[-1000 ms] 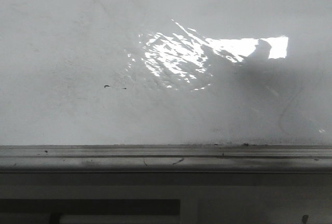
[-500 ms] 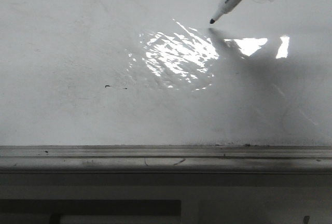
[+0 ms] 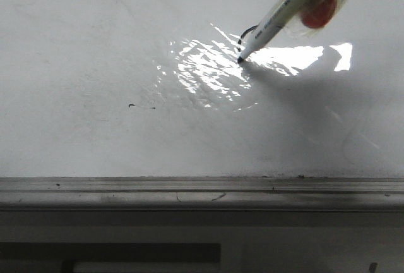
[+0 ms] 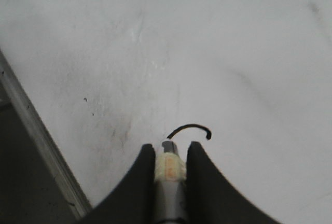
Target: Write number 9 on whiteboard
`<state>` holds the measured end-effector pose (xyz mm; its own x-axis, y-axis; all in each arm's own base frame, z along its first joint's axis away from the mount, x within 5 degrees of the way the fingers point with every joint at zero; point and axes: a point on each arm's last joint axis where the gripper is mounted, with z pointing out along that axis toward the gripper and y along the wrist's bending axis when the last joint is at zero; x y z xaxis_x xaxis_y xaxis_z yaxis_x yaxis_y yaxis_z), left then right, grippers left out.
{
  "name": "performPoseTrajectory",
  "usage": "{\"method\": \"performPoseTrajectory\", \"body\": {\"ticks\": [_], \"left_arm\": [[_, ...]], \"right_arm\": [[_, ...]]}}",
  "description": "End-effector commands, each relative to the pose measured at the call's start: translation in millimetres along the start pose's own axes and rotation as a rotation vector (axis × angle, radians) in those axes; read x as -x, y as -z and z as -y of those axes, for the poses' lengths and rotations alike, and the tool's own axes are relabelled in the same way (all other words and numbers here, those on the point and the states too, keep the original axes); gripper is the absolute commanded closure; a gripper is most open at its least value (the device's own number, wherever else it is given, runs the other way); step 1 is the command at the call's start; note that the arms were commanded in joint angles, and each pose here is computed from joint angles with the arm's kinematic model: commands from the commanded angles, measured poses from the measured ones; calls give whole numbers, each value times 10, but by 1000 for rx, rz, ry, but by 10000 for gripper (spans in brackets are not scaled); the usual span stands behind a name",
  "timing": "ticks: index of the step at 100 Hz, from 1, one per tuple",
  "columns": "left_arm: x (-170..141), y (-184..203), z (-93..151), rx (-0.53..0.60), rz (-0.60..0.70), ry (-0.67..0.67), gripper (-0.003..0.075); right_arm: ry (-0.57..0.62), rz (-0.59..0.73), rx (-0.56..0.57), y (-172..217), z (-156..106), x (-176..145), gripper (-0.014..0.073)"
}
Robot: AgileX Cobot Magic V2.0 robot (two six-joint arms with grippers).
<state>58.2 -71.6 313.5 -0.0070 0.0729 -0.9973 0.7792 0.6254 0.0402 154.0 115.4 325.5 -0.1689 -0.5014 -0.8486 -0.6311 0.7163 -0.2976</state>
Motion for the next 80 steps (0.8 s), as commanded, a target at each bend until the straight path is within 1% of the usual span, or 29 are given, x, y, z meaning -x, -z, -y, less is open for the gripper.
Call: {"method": "performPoseTrajectory", "body": {"ticks": [1, 15, 27, 39, 49, 65, 80], "left_arm": [[106, 10, -25, 25, 44, 30, 741], [104, 10, -21, 22, 42, 30, 741], [104, 10, -21, 22, 42, 30, 741], [104, 10, -21, 22, 42, 30, 741], [104, 10, -21, 22, 42, 30, 741], [103, 10, -21, 21, 42, 30, 741], [96, 9, -19, 19, 39, 31, 741]], "right_arm": [[29, -81, -24, 45, 42, -26, 637], [65, -26, -78, 157, 126, 36, 637], [48, 10, -125, 208, 243, 182, 637], [44, 21, -134, 166, 288, 300, 638], [26, -5, -118, 109, 274, 292, 638], [-43, -154, -78, 94, 218, 115, 637], [-89, -192, 9, 140, 32, -96, 637]]}}
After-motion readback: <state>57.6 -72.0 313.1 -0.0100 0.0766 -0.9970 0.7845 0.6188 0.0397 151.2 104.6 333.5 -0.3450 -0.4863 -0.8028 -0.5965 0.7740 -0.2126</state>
